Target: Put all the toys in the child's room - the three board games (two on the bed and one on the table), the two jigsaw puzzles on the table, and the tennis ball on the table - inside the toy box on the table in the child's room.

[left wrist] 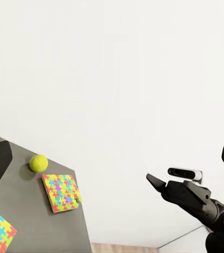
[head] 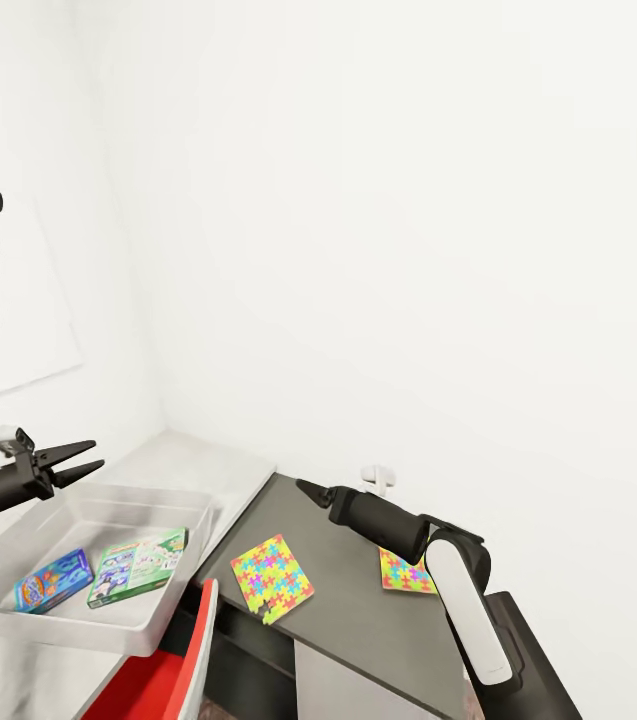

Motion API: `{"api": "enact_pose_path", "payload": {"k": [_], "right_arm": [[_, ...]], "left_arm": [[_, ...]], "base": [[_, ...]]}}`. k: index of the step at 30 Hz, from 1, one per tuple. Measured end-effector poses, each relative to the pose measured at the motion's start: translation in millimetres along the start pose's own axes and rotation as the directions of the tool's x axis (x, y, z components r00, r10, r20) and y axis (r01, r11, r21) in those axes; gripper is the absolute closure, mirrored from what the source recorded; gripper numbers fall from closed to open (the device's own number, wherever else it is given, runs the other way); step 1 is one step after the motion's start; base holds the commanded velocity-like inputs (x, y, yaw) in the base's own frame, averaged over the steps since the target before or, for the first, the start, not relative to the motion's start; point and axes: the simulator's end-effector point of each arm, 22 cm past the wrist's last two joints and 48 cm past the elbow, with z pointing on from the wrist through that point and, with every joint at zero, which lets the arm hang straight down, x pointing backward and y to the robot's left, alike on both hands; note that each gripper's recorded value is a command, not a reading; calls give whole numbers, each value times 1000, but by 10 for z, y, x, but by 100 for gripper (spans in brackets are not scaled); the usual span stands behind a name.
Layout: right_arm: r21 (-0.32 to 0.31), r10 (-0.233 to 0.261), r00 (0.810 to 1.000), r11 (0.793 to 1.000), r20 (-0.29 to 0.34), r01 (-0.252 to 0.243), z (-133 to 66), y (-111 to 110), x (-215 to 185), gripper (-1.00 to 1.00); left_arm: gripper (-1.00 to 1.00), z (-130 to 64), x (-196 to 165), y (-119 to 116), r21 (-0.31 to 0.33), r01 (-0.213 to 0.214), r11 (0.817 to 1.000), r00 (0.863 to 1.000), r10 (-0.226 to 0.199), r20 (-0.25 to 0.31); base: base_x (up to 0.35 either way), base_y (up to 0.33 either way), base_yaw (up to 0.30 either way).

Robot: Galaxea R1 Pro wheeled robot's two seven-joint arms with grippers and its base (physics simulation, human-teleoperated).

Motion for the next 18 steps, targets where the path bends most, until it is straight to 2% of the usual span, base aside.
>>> {"api": "enact_pose_path", "payload": {"k": [18], "right_arm": [[-9, -17, 1000, 1000, 13, 17, -38, 96, -61, -100]], "left_arm": [[-100, -26, -36, -112, 11, -17, 1000, 1000, 17, 7]], "base": [[0, 0, 0]]}}
